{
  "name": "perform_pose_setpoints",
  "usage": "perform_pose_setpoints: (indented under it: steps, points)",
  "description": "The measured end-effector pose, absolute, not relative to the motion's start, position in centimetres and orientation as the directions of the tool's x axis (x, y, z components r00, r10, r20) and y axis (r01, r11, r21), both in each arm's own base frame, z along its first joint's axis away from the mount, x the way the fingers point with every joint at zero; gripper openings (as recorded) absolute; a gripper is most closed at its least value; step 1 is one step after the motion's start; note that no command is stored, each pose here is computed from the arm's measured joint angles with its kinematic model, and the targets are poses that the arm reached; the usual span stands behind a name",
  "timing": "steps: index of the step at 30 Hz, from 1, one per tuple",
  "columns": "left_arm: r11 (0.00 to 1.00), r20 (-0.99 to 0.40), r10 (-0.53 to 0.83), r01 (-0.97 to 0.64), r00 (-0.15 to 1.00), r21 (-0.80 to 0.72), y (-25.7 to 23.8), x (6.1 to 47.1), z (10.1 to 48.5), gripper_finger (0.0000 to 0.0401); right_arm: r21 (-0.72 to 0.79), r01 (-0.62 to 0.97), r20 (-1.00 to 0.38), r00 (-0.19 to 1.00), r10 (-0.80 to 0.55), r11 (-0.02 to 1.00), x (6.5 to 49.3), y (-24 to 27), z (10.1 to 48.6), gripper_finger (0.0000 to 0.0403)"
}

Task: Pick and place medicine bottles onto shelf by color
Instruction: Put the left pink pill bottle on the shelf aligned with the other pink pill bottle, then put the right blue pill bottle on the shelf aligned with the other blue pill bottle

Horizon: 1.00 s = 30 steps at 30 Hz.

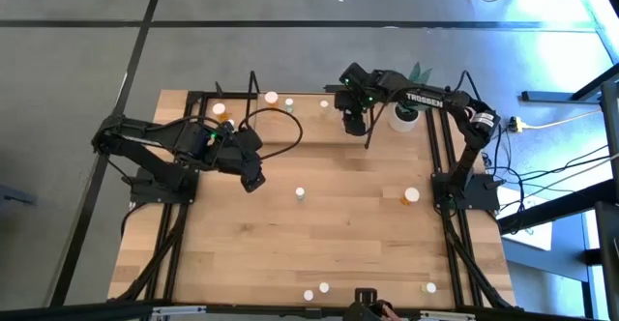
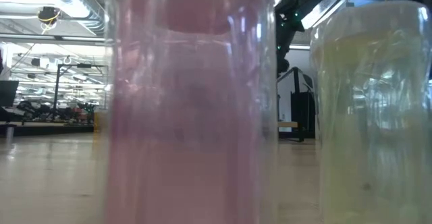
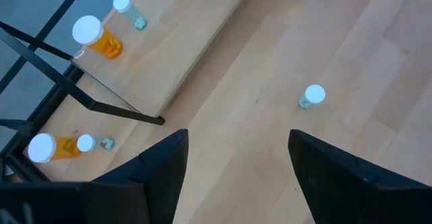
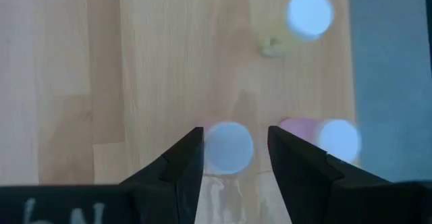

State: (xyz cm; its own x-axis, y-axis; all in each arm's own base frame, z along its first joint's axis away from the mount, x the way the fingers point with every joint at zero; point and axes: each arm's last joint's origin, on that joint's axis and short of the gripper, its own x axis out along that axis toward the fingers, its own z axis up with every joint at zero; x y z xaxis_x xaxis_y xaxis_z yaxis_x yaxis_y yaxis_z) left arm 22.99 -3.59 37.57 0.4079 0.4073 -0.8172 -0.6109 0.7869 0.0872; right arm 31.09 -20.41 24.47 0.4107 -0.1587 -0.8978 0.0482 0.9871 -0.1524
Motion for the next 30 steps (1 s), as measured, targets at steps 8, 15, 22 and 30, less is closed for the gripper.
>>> perform_pose_setpoints:
  steps: [8, 15, 22, 30]
  points:
    - [0.786, -0.817, 0.407, -0.612, 0.408, 0.087, -3.6, 23.0, 37.6, 0.0248, -0.129, 0.091, -0.898, 0.411, -0.155, 0.987, 31.2, -20.5, 27.1, 0.0167]
    - [0.784, -0.817, 0.408, -0.615, 0.408, 0.084, -3.6, 23.0, 37.6, 0.0248, -0.001, 0.098, -0.905, 0.424, -0.043, 0.995, 31.0, -20.0, 28.8, 0.0167]
    - [0.727, -0.828, 0.411, -0.685, 0.382, 0.045, -3.5, 22.7, 37.5, 0.0248, 0.150, 0.035, -0.809, 0.578, 0.102, 0.988, 31.5, -18.3, 32.4, 0.0167]
    - [0.721, -0.865, 0.354, -0.693, 0.357, 0.009, -3.7, 22.5, 37.3, 0.0248, 0.104, -0.070, -0.737, 0.665, 0.125, 0.992, 30.8, -13.6, 36.9, 0.0167]
